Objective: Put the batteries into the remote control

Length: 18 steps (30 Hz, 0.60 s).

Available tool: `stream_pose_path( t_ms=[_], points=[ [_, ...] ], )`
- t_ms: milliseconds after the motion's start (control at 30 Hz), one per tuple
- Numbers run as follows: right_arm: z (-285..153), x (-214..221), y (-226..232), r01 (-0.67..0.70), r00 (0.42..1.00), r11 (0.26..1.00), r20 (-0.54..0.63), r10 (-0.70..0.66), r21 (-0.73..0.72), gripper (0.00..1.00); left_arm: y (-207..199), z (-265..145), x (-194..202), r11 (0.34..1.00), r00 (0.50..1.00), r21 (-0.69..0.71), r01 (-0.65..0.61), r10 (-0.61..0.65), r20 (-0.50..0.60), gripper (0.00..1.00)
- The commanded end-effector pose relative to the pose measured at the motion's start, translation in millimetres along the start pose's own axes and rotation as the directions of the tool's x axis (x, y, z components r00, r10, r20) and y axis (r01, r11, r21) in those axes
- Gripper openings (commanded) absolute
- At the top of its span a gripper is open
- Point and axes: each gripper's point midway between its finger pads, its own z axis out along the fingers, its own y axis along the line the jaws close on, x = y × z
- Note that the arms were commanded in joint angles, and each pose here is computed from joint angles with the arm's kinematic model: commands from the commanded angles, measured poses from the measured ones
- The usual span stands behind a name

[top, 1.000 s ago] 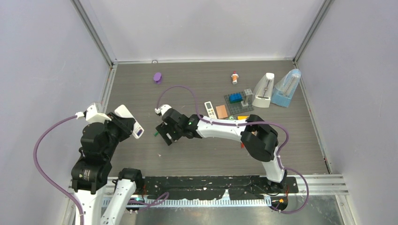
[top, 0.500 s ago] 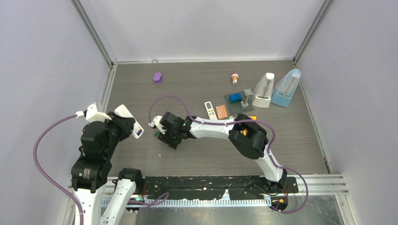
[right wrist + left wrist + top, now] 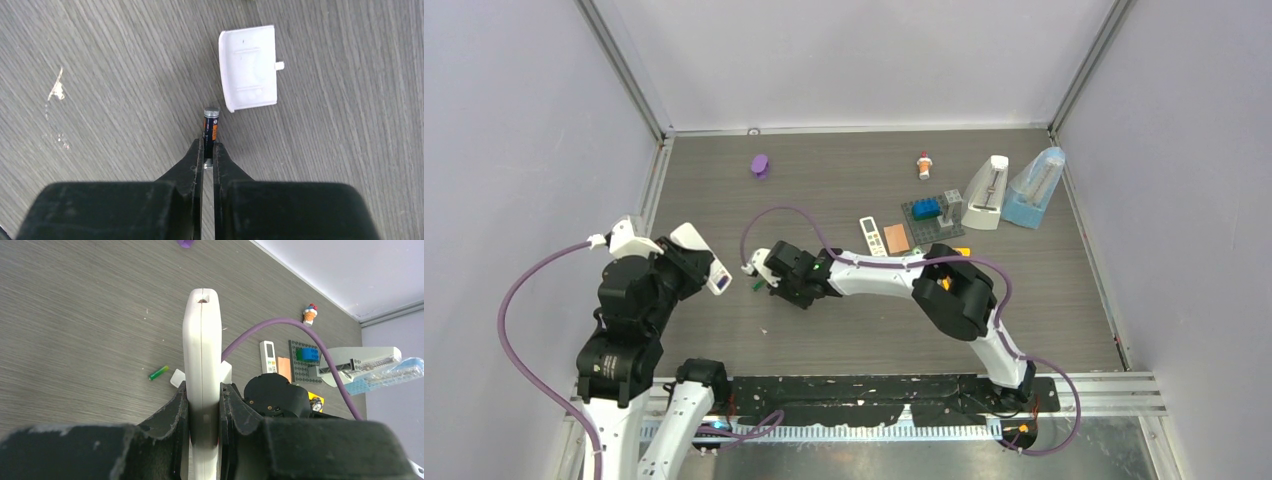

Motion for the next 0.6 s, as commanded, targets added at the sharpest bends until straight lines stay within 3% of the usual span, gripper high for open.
stream_pose_path(
  t_ms=[0,300,467,567],
  points=[
    [-42.9,-20.1,-6.8,-0.023,0.997,0.999,0.079,0.02,0.033,0.05,-15.0,1.6,-6.7,0.998,1.0,0.065,-0.017,0.017,0.005,0.0],
    [-153.2,-21.0,-14.3,-0.12,0.954,0.992,0.281,0.105,0.038,0.05,-64.1,27.4,37.7,0.938,0.97,0.346,0.005,0.079,-0.228,0.0],
    [-213.5,-18.1,-12.4,-0.112,0.925,0.993,0.368,0.094,0.029,0.05,-110.5,33.7,75.0,0.779,0.892,0.596,0.194,0.114,-0.438,0.0],
    [-243.4,-17.5,3.6,-0.036,0.927,0.999,0.375,0.022,0.029,0.05,-121.6,39.0,96.1,0.702,0.848,0.646,0.299,0.115,-0.518,0.0]
  ],
)
